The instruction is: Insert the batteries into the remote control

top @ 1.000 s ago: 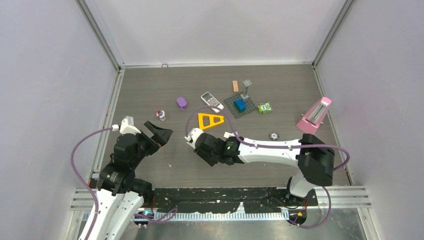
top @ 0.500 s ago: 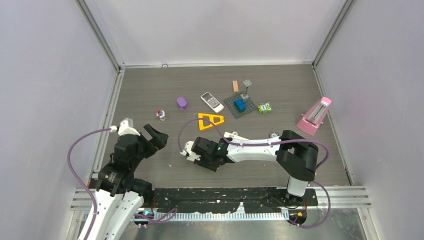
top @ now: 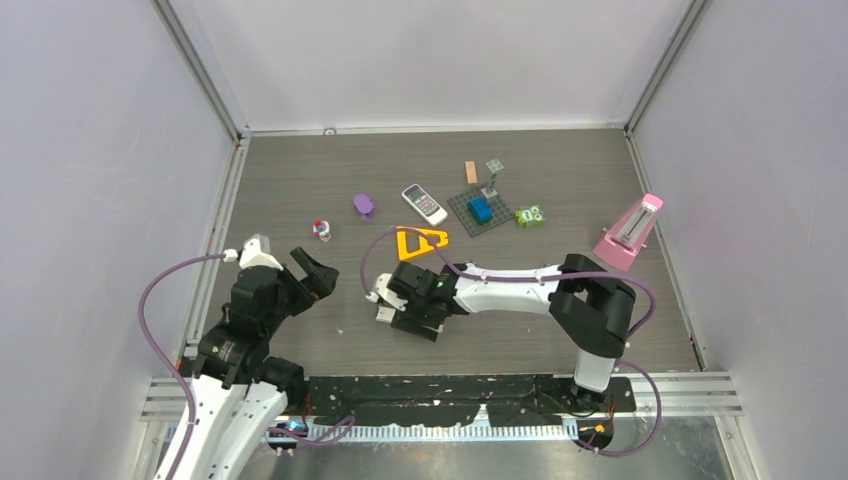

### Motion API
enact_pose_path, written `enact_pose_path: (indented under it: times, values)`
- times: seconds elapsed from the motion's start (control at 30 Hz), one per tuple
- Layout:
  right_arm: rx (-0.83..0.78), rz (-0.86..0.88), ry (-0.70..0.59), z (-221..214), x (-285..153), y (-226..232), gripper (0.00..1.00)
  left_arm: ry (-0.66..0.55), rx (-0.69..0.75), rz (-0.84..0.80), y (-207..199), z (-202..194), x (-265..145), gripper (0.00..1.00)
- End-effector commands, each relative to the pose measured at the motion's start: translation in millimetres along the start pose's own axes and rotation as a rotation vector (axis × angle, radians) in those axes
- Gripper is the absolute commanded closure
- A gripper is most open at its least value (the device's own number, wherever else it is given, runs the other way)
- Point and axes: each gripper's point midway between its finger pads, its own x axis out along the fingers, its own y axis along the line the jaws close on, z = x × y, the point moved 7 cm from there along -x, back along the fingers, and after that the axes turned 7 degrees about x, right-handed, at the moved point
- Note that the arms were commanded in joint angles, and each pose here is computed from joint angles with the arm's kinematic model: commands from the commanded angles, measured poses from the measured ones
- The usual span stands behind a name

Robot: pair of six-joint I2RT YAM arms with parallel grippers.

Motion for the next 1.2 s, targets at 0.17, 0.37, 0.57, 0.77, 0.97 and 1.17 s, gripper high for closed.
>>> enact_pose_path:
  times: [0.17,0.37,0.57,0.77,0.97,1.17]
  values:
    - [0.138,0.042,-0.252,23,-66,-25,0.24,-0.060,0.023,-0.104,-12,10,-1,0.00]
    - [0.269,-0.102,-0.287,5,-81,-68,0.23,-0.065,0.035,-0.131,-13,8,-2,0.00]
    - [0.289,-0.200,-0.105,-24,-60,-101,0.25,-0.019,0.067,-0.241,-24,3,2,0.00]
    - [0.311,-0.141,0.048,-49,-37,-130,0.29,0.092,0.077,-0.365,-38,-8,11,0.00]
    - [0.324,-0.102,0.063,-51,-27,-145,0.31,0.145,0.083,-0.410,-43,-12,17,0.00]
    - [0.316,-0.019,0.081,-54,-12,-142,0.33,0.142,0.079,-0.422,-44,-13,18,0.00]
